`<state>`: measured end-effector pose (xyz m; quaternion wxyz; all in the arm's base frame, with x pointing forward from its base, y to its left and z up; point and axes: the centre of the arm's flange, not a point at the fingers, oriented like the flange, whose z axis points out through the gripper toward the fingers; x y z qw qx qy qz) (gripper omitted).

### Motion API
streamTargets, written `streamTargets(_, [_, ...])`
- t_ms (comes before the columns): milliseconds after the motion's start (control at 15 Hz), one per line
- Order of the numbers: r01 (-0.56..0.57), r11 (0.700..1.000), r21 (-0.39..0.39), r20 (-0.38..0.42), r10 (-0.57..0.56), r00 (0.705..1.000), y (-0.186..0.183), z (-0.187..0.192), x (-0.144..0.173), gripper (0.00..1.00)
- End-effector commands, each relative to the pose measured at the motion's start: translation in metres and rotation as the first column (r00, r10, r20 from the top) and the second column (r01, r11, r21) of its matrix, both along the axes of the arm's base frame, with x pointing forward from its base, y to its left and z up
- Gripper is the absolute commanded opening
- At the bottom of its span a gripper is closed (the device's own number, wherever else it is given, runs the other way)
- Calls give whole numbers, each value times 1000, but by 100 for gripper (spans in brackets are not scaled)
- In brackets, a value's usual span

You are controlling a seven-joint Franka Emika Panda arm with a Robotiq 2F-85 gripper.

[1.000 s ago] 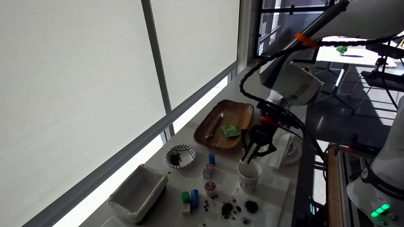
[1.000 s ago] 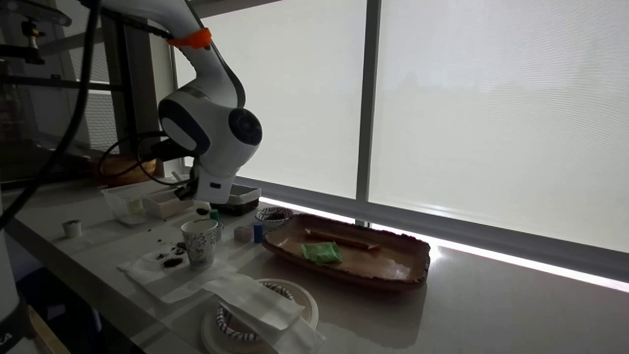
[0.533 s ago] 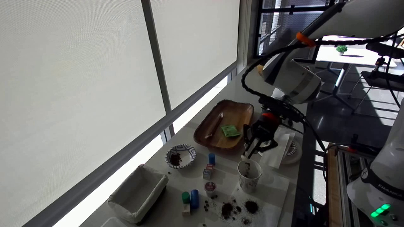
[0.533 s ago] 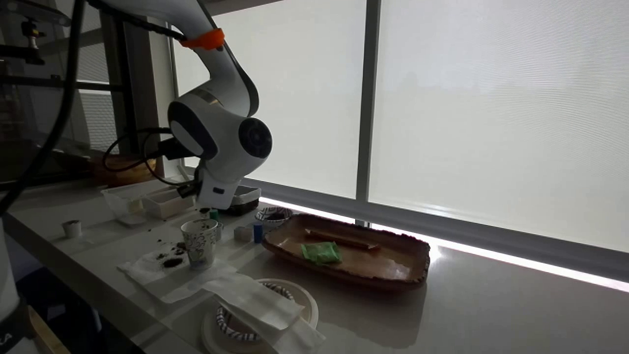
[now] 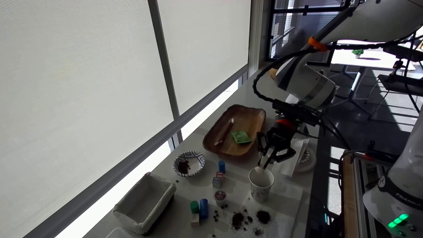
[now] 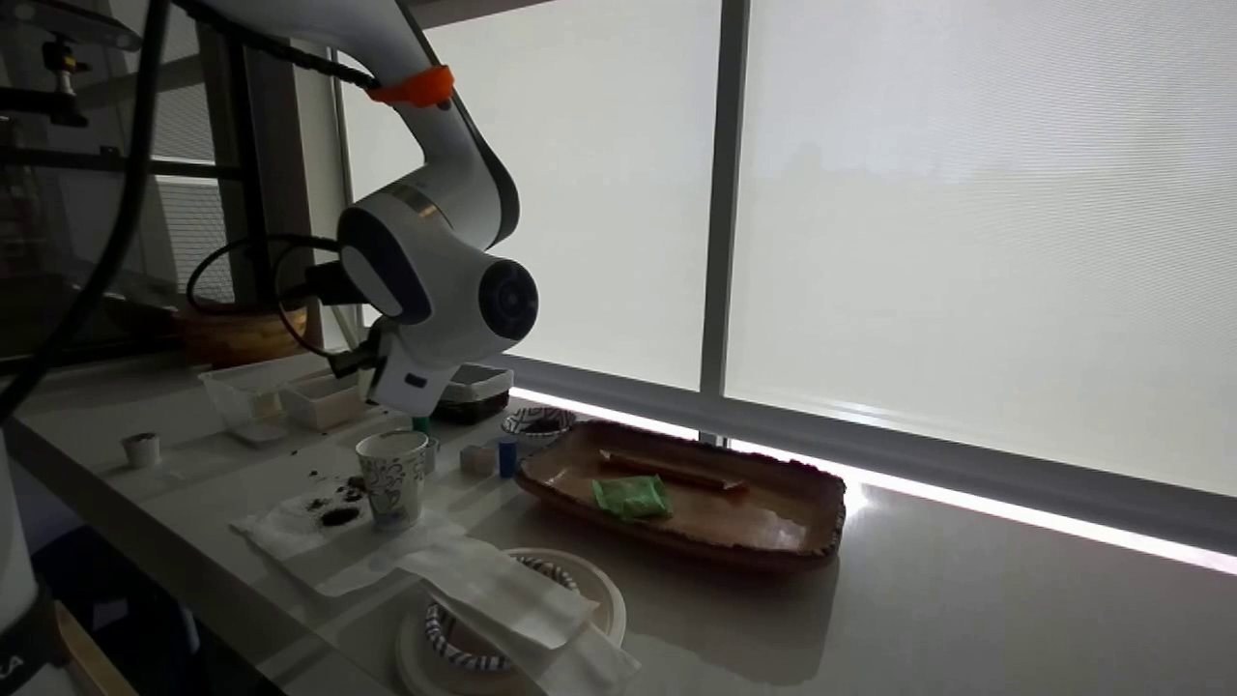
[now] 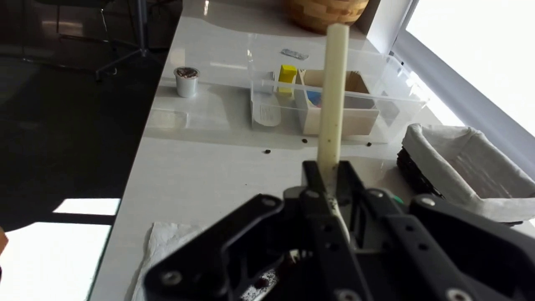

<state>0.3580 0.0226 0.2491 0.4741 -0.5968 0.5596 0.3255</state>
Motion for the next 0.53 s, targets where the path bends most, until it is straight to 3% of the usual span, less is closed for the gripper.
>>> streamTargets(0, [0,999,39,-32,1,999,-3,-1,-3,4])
streamTargets(333, [-3,1000,13,-38,4,999,3,2,-3,4])
streamTargets(467, [3,999,-50,-33,-4,999,9,4,-2,4])
